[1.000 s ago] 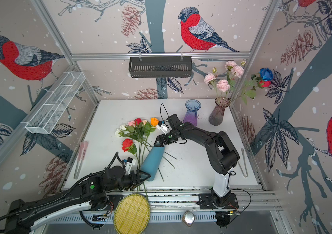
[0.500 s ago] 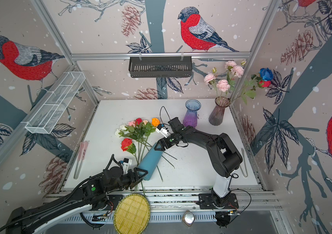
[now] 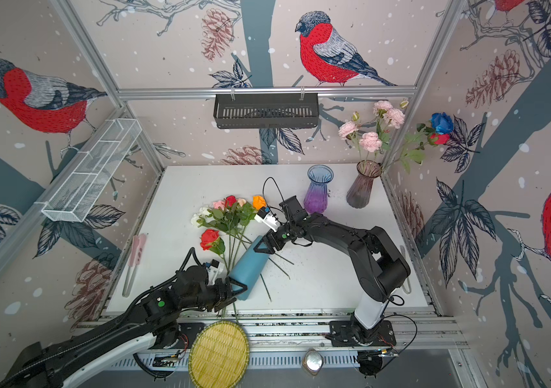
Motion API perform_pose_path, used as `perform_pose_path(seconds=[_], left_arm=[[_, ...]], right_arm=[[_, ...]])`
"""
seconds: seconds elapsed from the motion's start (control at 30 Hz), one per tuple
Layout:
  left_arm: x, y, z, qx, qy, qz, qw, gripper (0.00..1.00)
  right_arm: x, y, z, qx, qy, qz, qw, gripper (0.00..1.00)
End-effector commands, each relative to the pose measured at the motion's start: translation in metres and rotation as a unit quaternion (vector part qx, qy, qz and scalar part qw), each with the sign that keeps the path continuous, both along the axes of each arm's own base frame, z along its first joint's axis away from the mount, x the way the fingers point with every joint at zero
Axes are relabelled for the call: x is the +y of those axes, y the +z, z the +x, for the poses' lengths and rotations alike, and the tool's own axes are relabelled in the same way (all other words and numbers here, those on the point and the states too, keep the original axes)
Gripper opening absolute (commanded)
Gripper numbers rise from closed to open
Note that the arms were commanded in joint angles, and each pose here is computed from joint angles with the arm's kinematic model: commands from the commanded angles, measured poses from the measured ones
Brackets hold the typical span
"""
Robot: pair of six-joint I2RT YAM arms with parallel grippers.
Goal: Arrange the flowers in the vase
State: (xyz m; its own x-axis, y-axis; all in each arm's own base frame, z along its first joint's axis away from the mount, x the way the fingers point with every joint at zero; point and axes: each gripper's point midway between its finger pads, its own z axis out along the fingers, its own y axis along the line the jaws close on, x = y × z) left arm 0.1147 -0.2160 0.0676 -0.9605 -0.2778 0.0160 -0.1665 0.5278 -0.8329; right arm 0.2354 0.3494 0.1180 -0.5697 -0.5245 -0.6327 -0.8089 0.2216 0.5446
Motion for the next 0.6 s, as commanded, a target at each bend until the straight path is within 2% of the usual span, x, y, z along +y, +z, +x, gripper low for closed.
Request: perform_pose_path(seconds=[0.0,0.03,0.17,0.27,0.37,0.57], left_arm=[[0.003,0.028,0.044,-0.098,0.060,-0.013,0.993,0.78],[0.005,0.029,0.047,-0.100,0.061,-0.010,0.993,0.78],[0.006,0.035,0.051,-0.109,0.055,-0.002,0.993,0.78],[0.004,0.038,0.054,-0.112,0.050,-0.002,0.992,0.78],[0.003,0.043,0.056,-0.121,0.048,-0.001,0.992,0.78],[0.004,0.072,0.063,-0.166,0.044,0.007,0.985,0.78]], right_arm=[[-0.002,0.020,-0.082,0.163,0.112,0.044,0.979,0.66],[-0.003,0.019,-0.083,0.164,0.111,0.042,0.979,0.63],[-0.005,0.018,-0.084,0.163,0.099,0.037,0.981,0.35],[-0.006,0.023,-0.082,0.151,0.087,0.030,0.984,0.24],[-0.006,0.039,-0.071,0.124,0.060,0.027,0.990,0.07],[-0.006,0.102,-0.036,0.040,-0.028,0.039,0.998,0.01]])
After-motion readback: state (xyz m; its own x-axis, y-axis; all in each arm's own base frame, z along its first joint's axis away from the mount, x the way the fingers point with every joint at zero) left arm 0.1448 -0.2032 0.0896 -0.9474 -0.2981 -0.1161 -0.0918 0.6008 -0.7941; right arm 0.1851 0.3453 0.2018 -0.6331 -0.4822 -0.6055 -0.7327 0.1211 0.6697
